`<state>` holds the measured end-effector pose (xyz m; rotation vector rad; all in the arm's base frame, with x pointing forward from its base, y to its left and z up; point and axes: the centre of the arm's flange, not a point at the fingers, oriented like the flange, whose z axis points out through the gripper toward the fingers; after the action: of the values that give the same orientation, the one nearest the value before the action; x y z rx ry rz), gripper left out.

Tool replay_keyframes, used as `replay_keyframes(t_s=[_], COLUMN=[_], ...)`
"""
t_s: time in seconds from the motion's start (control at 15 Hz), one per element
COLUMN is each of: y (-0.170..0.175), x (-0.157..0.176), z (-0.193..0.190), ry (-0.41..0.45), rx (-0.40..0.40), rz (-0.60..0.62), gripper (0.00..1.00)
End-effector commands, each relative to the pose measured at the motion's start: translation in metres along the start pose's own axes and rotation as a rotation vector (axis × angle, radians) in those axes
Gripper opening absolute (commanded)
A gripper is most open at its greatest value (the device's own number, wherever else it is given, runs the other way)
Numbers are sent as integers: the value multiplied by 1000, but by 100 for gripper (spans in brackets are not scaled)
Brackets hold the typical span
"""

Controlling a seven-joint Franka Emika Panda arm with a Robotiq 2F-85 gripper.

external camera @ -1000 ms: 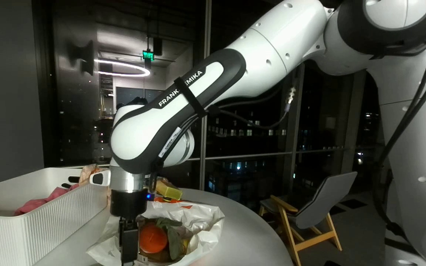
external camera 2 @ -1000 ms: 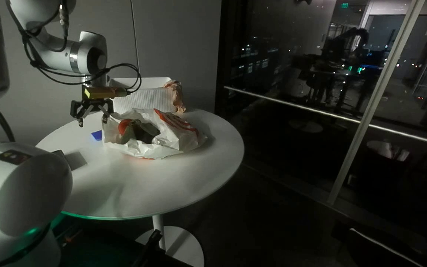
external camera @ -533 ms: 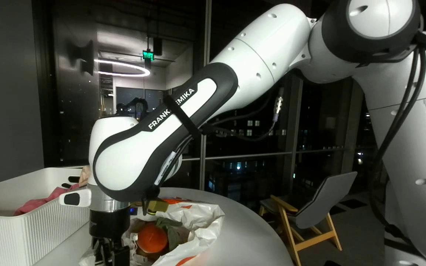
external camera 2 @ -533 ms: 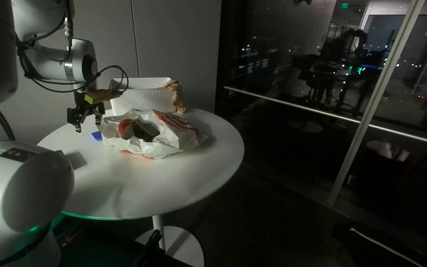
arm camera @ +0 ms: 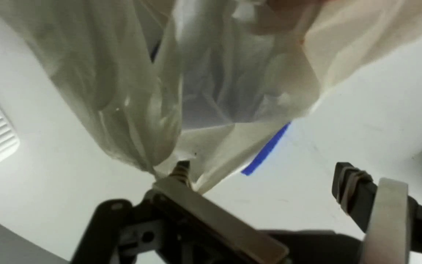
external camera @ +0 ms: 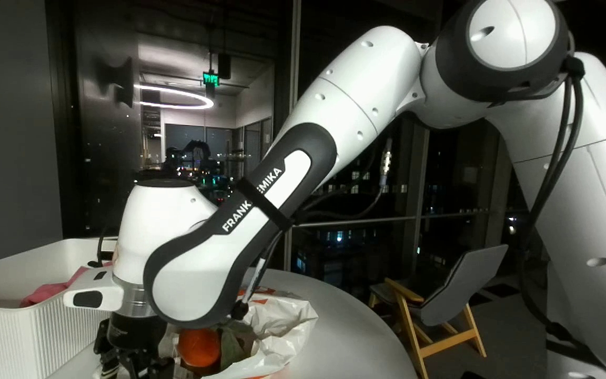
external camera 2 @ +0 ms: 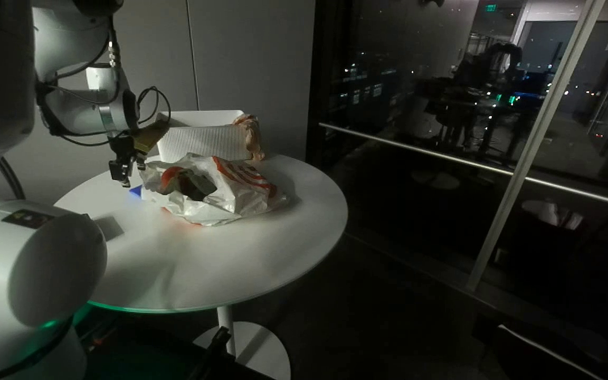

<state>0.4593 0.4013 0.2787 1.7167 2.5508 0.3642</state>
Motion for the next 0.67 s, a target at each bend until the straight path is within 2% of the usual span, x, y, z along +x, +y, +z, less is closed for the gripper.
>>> replay_keyframes(t_s=[0.0,0.13,0.33,0.4,0.47,0.53,0.6], y=[1,0,-1,-1,-2,0,0], x=[-3,-3,6,12,15,19,21], z=[-6,-18,-42,-49,-54,-54,-53], ry=[-159,-239,-298,-291,-262,-268,-332], rx=[-85,-151,-293,-309,-291,-293,-297], rz=[-92,-125,-157,-158,-168,-161,-152], gripper=[100,100,100,100,100,100,100])
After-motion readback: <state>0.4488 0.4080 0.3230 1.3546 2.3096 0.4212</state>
